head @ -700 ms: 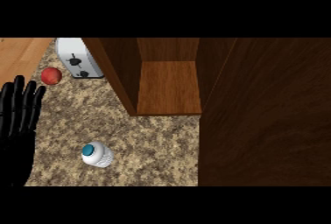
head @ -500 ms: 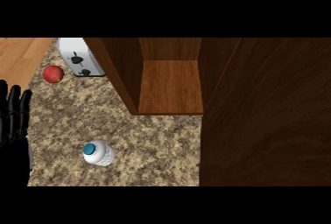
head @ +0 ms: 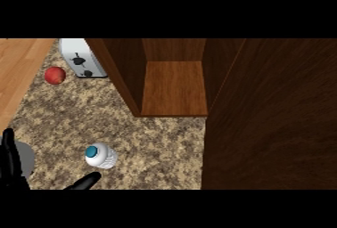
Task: Pick up the bottled water, place it into the cabinet and close the cabinet
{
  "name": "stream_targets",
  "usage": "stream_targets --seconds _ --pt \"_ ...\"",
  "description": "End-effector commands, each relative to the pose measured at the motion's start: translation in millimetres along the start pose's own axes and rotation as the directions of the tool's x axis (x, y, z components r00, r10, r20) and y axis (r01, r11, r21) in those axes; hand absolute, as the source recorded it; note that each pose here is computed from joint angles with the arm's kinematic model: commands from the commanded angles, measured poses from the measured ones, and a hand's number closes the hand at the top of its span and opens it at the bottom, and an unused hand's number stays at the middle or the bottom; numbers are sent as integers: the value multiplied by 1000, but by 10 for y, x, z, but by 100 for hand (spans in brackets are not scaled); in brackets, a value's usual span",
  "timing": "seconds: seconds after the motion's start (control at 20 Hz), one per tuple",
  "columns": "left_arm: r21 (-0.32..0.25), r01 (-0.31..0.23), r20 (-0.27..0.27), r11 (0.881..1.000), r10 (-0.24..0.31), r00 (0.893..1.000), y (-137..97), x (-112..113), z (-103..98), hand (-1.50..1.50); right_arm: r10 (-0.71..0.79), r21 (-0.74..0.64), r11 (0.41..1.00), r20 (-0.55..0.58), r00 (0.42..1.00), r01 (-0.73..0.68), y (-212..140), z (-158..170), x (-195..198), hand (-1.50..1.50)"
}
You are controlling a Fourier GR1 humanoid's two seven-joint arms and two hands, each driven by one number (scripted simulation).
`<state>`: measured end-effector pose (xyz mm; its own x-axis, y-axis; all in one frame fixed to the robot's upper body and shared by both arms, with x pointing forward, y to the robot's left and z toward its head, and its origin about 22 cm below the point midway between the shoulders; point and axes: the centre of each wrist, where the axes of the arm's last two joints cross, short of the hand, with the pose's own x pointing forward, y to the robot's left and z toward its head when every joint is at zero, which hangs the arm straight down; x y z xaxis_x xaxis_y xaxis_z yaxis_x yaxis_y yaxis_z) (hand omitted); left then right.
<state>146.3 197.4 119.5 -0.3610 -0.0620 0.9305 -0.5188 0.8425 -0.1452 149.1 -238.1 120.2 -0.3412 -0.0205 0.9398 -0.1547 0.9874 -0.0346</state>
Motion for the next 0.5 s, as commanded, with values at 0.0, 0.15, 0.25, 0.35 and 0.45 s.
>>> stream_targets --seconds 0.0,0.15,0.25,0.35,0.45 --pt "70 -48 -45 996 51 998 -157 153 354 -150 -36 42 998 -37 999 37 -27 265 241 -150" --pt "91 -54 -22 994 56 998 -227 290 583 -150 -27 25 999 -19 999 28 58 301 327 -150" --pt "76 -55 -16 996 56 998 -374 250 693 -150 -26 50 998 -10 1000 26 -37 401 458 -150" --pt "92 -55 -31 994 58 998 -343 361 907 -150 -48 26 998 -18 999 48 7 478 426 -150" --pt "100 -38 -27 994 41 999 -395 314 956 -150 -36 15 999 -23 999 36 43 500 463 -150"
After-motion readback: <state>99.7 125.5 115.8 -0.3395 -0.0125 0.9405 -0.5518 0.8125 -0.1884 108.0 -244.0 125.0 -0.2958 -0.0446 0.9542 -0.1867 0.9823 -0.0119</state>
